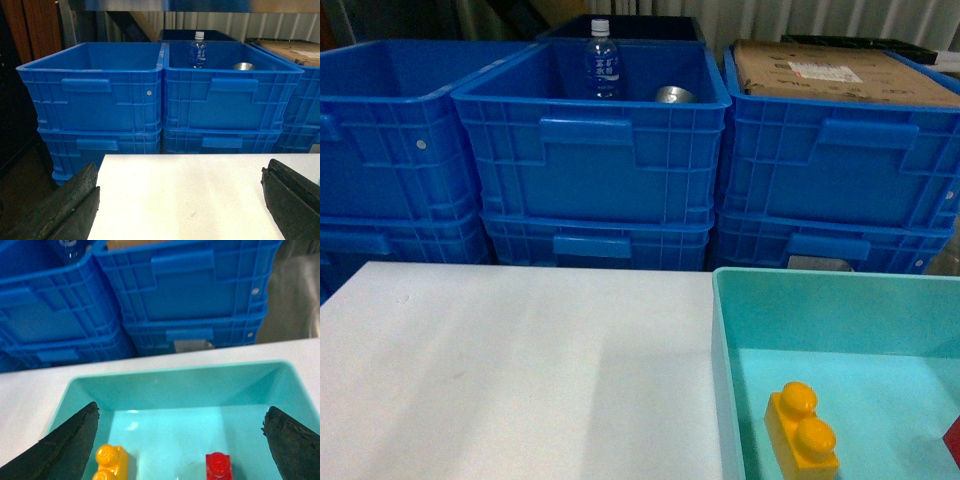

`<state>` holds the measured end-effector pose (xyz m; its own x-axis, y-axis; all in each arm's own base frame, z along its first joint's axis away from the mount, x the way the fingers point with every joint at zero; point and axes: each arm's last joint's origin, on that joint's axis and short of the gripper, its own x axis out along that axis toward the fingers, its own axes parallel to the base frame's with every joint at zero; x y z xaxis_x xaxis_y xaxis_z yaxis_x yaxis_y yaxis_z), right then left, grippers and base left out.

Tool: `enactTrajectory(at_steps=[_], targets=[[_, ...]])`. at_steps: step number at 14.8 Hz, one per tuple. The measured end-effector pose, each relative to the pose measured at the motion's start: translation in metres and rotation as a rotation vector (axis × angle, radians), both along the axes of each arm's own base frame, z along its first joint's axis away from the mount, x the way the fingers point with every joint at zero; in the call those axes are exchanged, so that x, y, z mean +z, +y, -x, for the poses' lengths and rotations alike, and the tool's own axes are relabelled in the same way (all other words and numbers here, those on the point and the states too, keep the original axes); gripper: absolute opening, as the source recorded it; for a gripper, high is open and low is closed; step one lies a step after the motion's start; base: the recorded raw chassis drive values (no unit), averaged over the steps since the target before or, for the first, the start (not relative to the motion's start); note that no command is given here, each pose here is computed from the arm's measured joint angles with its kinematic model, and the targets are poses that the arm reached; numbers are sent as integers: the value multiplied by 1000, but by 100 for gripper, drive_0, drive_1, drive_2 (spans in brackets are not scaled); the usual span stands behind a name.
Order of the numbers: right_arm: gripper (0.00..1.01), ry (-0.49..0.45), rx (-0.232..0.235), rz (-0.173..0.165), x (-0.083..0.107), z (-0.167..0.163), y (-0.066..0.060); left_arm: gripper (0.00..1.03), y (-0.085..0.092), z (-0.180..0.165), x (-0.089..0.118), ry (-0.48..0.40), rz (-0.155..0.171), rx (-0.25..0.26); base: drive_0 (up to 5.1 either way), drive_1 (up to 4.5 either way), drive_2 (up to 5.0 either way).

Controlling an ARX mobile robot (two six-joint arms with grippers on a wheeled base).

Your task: Pick red block from blue box to shelf

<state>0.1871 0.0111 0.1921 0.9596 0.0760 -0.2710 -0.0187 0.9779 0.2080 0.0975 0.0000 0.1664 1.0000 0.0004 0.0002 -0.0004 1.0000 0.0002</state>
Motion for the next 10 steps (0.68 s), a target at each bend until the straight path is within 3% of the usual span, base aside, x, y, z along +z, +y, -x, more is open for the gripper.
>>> enactTrajectory(at_steps=[2, 5, 7, 10], targets=[[98, 116, 42, 6, -9, -25, 0, 98, 0, 0, 0, 0, 0, 0, 0, 0, 0], [98, 168, 58, 91, -24, -40, 1, 98, 0, 0, 0, 0, 0, 0, 0, 0, 0], [98, 247, 78, 110, -40, -50, 4, 98, 0, 0, 0, 0, 0, 0, 0, 0, 0], [98, 288, 85, 165, -64, -72, 12, 98, 0, 0, 0, 0, 0, 0, 0, 0, 0]])
